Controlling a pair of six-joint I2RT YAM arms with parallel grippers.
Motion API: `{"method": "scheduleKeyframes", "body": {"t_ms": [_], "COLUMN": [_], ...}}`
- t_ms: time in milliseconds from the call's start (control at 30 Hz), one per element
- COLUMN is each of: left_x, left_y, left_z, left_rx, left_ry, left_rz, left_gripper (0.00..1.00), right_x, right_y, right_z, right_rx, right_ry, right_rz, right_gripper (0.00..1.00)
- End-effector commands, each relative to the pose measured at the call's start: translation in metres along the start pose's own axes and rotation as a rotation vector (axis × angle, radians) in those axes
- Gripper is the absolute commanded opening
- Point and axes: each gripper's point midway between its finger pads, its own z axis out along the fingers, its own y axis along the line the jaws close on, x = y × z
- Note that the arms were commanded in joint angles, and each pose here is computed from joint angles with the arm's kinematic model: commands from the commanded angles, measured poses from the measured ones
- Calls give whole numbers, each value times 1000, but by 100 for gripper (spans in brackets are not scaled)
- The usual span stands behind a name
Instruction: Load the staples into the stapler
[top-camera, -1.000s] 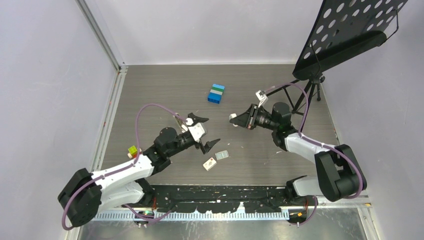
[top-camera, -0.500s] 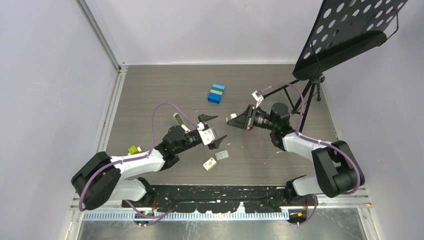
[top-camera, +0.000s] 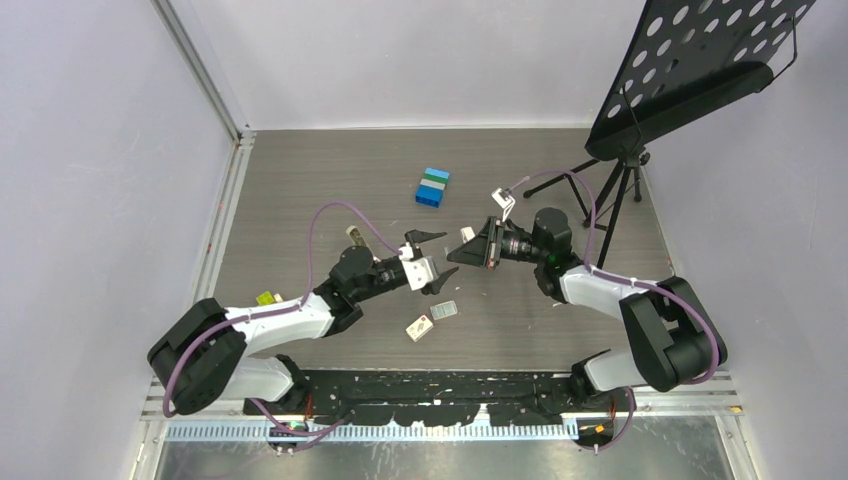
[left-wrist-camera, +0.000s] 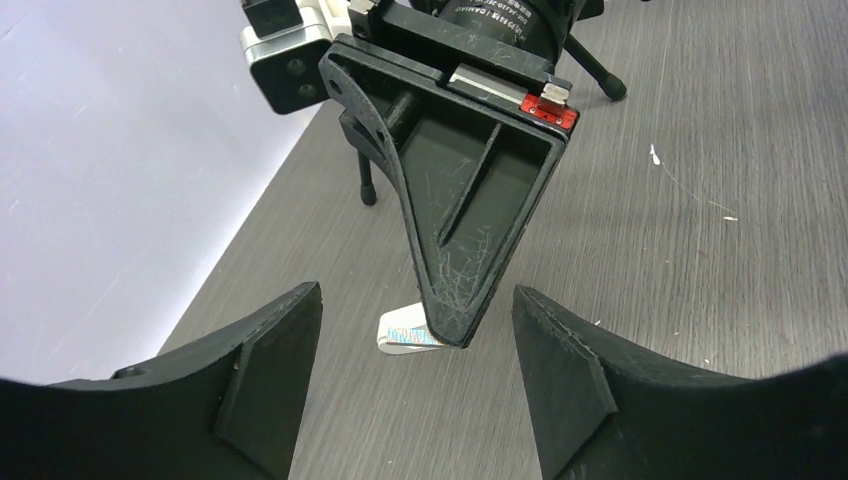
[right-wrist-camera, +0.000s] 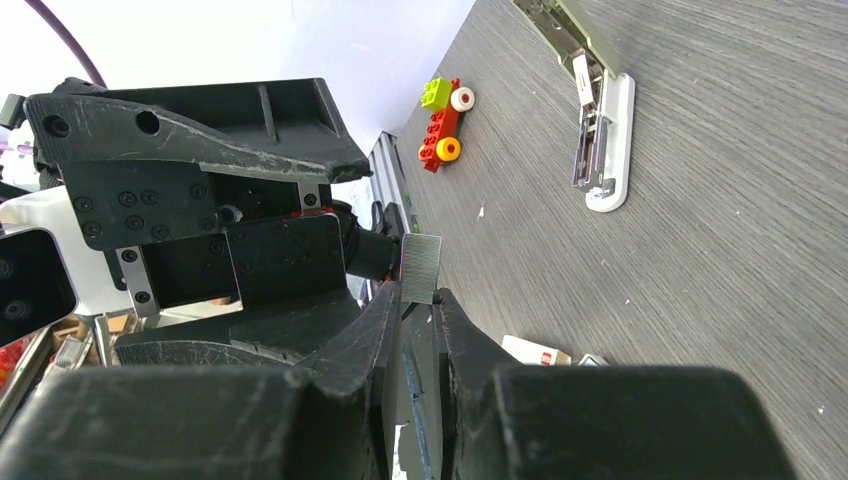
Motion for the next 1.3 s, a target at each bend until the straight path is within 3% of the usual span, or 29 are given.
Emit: {"method": "scheduleKeyframes", "body": {"t_ms": [0, 1267], "left_x": [-19, -3], "left_y": [5, 8], "left_z": [5, 6], "left_rx": [14, -7], "left_ry": [-54, 13], "left_rz": [54, 63], "left_gripper": [71, 32], "right_x": [-10, -7], "right_y": [16, 19], "right_z": [2, 2], "right_rx": [-55, -76], "right_ry": [-5, 10], "right_rz": [-75, -71], "right_gripper": [19, 19]}}
